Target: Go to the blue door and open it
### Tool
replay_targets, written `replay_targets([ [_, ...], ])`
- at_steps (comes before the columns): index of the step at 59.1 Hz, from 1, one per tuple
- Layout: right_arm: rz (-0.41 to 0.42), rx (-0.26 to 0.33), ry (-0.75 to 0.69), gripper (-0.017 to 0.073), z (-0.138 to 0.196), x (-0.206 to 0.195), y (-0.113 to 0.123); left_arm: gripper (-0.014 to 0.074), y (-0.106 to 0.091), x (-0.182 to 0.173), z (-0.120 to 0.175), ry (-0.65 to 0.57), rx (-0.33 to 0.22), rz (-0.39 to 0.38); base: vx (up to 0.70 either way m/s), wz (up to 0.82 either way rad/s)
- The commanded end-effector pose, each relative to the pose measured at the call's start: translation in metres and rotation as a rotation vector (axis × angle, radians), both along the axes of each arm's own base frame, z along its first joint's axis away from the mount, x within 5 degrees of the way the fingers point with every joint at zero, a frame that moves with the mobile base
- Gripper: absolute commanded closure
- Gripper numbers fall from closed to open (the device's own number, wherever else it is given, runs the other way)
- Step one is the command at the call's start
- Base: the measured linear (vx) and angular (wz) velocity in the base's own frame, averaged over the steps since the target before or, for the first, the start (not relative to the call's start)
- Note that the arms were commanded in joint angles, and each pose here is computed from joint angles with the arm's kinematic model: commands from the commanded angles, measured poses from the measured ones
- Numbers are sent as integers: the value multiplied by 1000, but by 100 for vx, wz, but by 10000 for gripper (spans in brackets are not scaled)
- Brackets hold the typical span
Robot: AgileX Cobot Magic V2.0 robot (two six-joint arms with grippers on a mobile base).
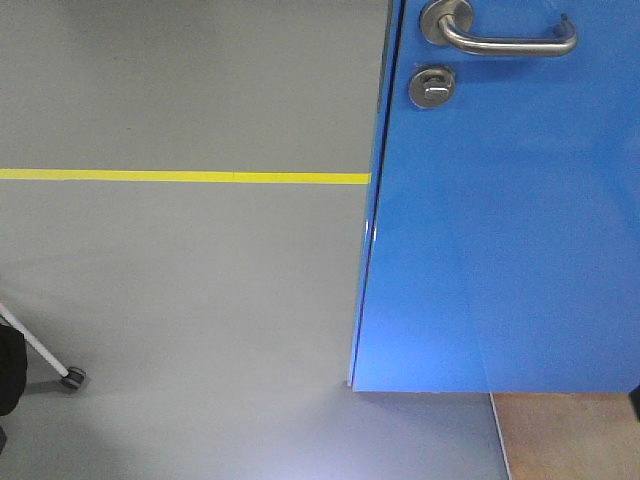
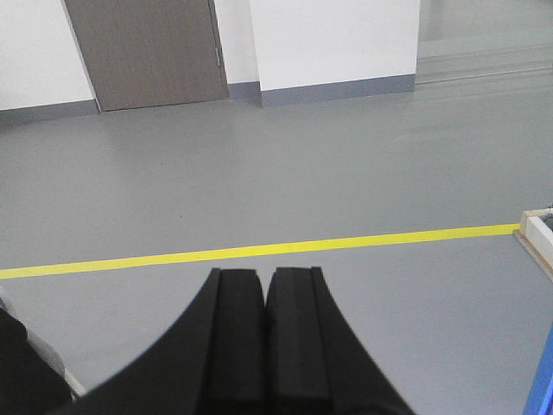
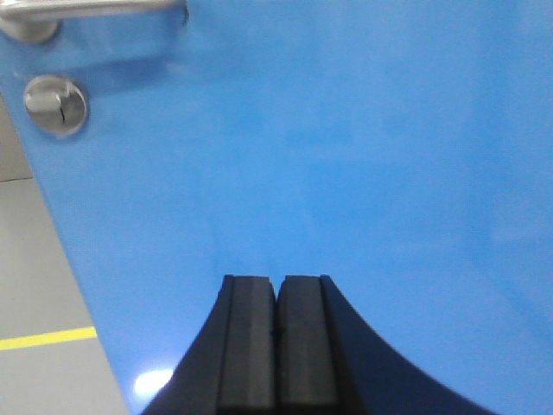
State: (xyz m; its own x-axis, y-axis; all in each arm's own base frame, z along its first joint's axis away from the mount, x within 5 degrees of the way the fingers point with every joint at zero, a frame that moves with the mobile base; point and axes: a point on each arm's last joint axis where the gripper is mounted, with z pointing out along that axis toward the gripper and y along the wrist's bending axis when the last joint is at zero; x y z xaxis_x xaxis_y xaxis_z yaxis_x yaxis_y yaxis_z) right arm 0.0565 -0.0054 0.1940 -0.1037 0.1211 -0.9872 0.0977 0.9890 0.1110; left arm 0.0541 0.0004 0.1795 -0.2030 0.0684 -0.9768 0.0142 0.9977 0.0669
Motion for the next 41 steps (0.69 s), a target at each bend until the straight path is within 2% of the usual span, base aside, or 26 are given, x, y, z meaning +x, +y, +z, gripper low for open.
replay_targets([
  [1, 7, -2, -117, 557, -2, 0, 1, 524, -1, 1, 6, -86, -11, -7, 0, 0],
  [5, 4, -18, -78, 557, -4, 0, 0, 524, -1, 1, 6, -86, -11, -7, 0, 0],
  [41, 4, -14, -81, 557, -5, 0, 0, 524, -1, 1, 7, -87, -11, -8, 0, 0],
])
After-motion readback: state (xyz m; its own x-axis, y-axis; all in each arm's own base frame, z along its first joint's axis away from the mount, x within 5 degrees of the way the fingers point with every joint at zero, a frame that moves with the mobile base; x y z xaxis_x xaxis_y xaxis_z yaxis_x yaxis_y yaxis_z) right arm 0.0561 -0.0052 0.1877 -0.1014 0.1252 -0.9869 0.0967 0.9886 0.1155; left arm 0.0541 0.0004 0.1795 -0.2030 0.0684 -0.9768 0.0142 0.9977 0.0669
